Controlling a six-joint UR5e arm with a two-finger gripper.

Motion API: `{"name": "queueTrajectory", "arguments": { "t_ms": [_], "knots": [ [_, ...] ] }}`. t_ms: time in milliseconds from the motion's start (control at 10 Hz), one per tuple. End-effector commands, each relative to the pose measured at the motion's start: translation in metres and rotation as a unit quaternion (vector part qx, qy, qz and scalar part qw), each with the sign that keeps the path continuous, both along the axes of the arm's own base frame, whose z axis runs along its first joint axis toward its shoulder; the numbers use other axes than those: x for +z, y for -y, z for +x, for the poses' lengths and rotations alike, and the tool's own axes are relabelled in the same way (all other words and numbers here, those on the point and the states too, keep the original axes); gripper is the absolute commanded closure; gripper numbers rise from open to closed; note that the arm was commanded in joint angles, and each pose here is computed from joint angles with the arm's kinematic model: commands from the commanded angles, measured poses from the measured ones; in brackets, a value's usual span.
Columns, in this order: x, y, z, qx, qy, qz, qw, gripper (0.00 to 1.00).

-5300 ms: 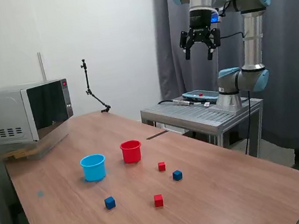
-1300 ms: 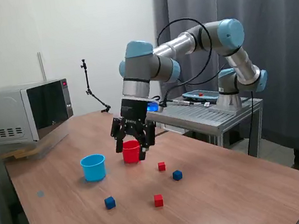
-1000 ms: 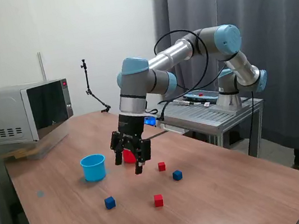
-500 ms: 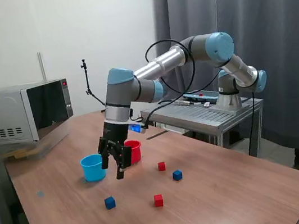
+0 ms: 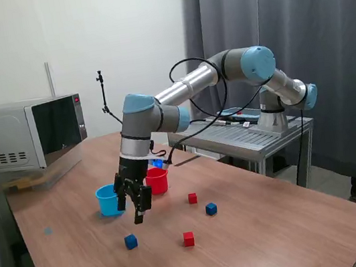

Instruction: Place red objects in the red bin, and blue objects in the blue bin.

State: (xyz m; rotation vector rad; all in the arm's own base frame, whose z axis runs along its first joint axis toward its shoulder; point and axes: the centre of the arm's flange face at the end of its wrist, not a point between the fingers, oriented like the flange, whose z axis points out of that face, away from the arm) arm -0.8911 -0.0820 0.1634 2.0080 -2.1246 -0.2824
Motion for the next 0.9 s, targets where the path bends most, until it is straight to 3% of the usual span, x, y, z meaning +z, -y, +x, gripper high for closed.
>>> {"name": "queueTrajectory", "arguments": {
  "t_ms": [0,800],
  "knots": [
    [-0.017,0.0,-0.001,0.001,0.008,-0.001,1.0,0.0],
    [-0.027,0.004,-0.007,0.005,0.0,-0.01,0.9999,0.0]
  ]
}}
